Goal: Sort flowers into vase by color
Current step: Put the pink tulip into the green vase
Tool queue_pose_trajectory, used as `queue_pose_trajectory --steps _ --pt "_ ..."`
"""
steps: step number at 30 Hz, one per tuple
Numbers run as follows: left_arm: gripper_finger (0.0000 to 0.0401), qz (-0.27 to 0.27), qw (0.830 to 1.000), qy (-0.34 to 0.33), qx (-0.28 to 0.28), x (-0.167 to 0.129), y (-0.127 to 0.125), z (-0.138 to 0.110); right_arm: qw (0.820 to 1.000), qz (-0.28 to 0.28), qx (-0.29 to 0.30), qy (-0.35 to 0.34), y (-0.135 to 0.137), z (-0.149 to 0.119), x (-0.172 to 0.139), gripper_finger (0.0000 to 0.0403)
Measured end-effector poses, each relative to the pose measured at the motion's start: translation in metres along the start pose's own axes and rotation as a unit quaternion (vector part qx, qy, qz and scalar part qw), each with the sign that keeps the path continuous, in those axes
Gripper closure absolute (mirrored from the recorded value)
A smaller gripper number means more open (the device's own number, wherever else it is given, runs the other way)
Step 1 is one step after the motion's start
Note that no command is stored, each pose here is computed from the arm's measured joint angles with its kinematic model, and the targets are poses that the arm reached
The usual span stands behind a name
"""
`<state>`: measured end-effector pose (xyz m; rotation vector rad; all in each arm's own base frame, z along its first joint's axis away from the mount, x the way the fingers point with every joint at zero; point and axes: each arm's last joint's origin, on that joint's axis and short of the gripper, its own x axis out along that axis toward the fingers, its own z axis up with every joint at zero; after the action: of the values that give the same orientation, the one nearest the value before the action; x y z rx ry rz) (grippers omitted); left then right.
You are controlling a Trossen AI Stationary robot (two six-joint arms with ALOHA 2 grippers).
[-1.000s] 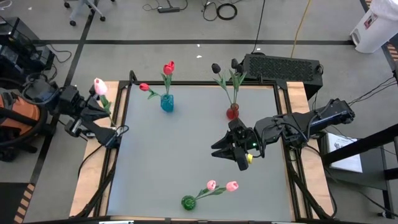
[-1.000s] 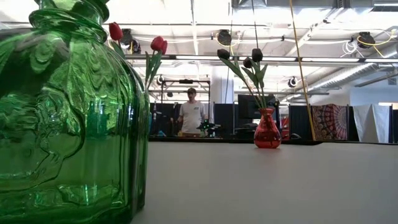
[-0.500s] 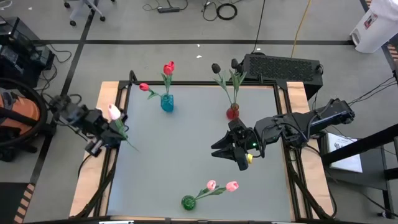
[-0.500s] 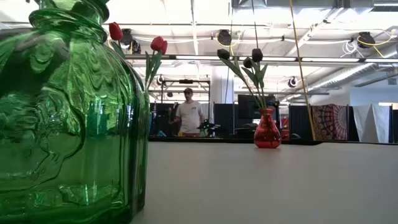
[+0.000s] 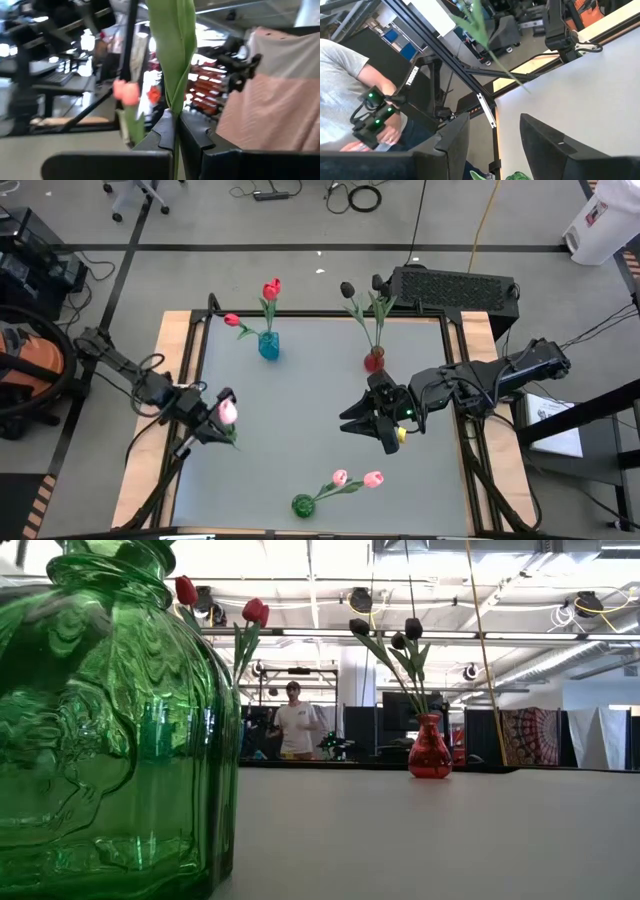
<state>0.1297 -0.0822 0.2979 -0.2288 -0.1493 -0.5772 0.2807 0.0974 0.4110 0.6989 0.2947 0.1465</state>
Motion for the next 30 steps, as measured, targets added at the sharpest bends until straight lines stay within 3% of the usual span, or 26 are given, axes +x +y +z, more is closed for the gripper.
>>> queue_pose_trajectory --steps 11,30 --pt "0.0388 -0.049 0.999 -0.006 0.000 0.030 0.000 -0.015 1.000 0.000 0.000 0.000 0.000 0.000 0.000 0.0236" --pt "0.0388 -0.059 0.997 -0.057 0.002 0.074 0.006 -0.049 1.000 0.000 0.000 0.000 0.000 0.000 0.000 0.0236"
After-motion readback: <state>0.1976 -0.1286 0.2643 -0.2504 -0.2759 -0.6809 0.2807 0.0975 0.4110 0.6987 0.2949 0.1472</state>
